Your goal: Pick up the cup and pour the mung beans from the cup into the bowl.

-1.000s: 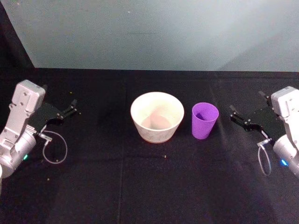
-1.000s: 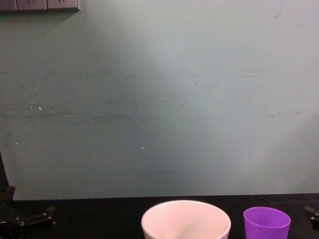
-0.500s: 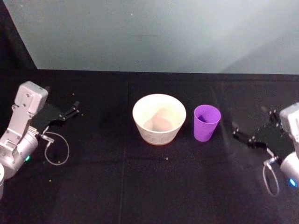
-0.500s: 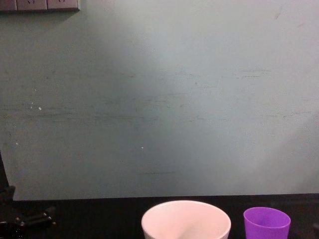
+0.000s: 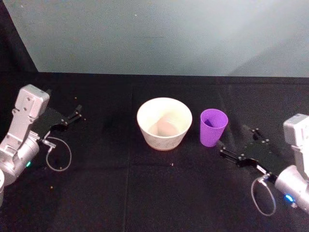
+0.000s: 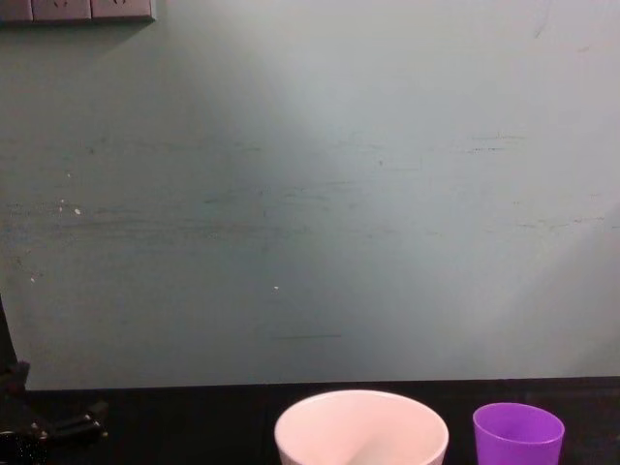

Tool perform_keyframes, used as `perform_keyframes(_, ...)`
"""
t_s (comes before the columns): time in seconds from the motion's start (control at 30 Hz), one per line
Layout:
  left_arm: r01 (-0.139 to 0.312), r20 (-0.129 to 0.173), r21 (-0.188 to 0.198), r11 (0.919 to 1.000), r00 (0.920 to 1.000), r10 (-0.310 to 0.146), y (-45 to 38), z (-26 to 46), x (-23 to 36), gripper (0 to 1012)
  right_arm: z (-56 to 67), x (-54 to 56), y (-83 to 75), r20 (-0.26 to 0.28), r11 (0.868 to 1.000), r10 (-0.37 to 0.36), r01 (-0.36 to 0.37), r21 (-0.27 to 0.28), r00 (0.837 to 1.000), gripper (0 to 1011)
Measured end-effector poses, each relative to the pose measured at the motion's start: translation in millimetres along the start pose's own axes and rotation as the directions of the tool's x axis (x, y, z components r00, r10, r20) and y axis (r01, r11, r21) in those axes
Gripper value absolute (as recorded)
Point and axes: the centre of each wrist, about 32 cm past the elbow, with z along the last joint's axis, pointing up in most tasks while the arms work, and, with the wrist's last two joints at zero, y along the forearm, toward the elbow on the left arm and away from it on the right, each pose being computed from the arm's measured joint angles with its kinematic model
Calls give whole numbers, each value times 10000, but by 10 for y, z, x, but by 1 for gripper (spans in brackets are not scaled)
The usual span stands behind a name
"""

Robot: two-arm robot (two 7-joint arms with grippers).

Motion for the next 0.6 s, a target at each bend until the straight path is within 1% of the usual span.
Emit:
perform_keyframes(0.07, 0, 0, 0, 10000, 10000, 0, 0, 0, 0, 1000, -4, 9, 81, -27, 9998, 172, -172, -29, 9998, 1003)
perform_keyframes(0.13, 0, 0, 0, 10000, 10000, 0, 0, 0, 0, 1000, -6, 17, 126, 5, 9996, 263, -263, -73, 9997, 1002)
perform_keyframes(0.3, 1, 0, 1, 10000, 10000, -1, 0, 0, 0, 1000, 27, 63, 314, 146, 9984, 544, -541, -181, 9984, 1003)
perform_keyframes(0.5, -1, 0, 0, 10000, 10000, 1, 0, 0, 0, 1000, 42, 111, 468, 145, 9965, 796, -792, -276, 9967, 1003)
perform_keyframes(0.6, 0, 0, 0, 10000, 10000, 0, 0, 0, 0, 1000, 51, 124, 512, 164, 9960, 846, -841, -309, 9963, 1003)
